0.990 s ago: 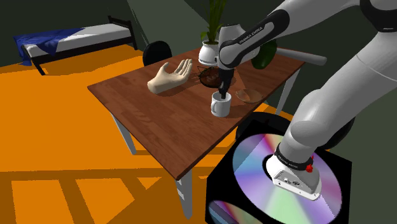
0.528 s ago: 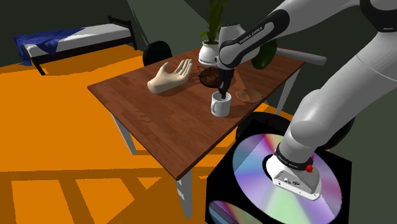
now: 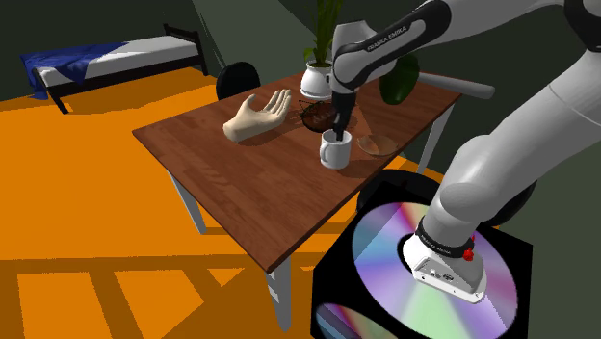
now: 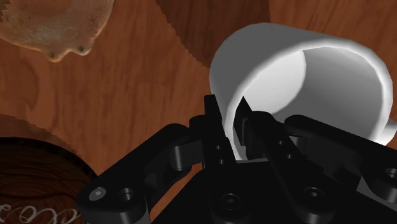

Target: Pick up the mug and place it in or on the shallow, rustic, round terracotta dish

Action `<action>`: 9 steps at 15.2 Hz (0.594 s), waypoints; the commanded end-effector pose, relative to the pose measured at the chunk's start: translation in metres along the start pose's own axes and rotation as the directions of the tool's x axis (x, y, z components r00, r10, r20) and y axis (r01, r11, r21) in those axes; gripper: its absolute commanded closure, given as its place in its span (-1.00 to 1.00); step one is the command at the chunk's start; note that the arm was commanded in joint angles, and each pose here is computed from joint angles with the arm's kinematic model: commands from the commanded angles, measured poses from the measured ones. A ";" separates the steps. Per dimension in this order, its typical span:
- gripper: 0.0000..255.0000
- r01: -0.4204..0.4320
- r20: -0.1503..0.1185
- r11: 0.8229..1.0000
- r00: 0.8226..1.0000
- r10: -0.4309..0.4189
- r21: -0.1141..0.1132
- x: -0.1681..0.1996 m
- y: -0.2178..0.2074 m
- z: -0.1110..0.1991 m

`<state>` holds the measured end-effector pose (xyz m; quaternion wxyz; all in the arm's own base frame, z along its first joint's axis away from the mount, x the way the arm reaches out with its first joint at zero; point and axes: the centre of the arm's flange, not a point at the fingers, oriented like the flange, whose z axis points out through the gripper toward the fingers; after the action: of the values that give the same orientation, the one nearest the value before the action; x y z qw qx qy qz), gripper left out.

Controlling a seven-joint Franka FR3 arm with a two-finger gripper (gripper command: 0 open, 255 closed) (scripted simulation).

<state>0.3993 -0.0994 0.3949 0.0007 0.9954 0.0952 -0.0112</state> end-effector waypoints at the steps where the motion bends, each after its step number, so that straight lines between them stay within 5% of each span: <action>1: 1.00 0.000 0.000 1.000 1.000 0.000 0.000 0.000 -0.001 -0.010; 9: 1.00 0.000 0.000 1.000 1.000 0.000 0.000 0.000 -0.001 -0.053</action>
<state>0.3994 -0.0986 0.4416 0.0007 0.9954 0.0952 -0.0112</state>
